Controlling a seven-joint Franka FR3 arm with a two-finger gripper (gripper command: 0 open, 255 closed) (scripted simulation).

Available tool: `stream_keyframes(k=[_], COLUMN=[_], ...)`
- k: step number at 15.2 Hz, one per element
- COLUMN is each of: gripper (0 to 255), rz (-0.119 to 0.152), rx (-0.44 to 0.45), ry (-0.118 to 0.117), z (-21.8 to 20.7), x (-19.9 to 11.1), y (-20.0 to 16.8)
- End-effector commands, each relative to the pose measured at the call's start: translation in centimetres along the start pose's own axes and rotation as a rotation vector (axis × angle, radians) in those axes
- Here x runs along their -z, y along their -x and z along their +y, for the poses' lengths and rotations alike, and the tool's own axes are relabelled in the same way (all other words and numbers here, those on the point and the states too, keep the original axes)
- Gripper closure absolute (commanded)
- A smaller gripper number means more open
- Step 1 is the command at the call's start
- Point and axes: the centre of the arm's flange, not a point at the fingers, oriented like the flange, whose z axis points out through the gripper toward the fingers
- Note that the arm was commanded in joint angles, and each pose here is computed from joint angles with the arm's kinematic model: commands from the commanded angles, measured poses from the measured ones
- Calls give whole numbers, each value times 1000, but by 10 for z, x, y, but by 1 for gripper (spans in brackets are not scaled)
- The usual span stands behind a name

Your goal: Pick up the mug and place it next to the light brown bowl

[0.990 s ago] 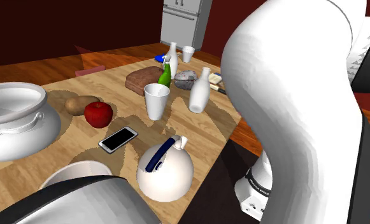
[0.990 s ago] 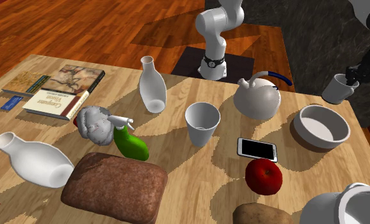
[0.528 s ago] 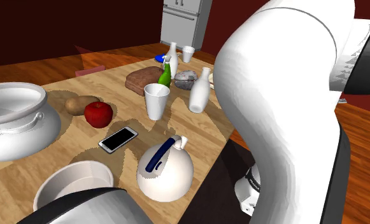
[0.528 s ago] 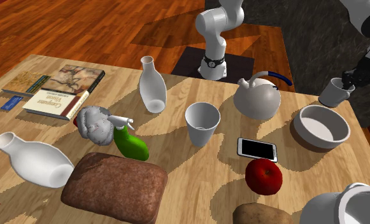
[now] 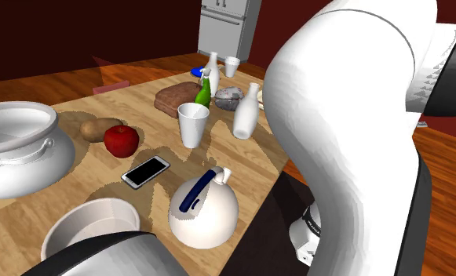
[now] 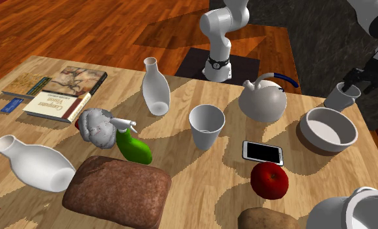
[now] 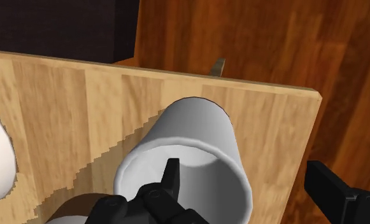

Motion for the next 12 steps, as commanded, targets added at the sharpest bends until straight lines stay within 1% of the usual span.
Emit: stream_keyframes(k=[1,5,12], gripper=[0,0,0], rz=[0,0,0], rx=[0,0,0], ry=[0,0,0], z=[0,0,0], x=[0,50,50], y=[0,0,0])
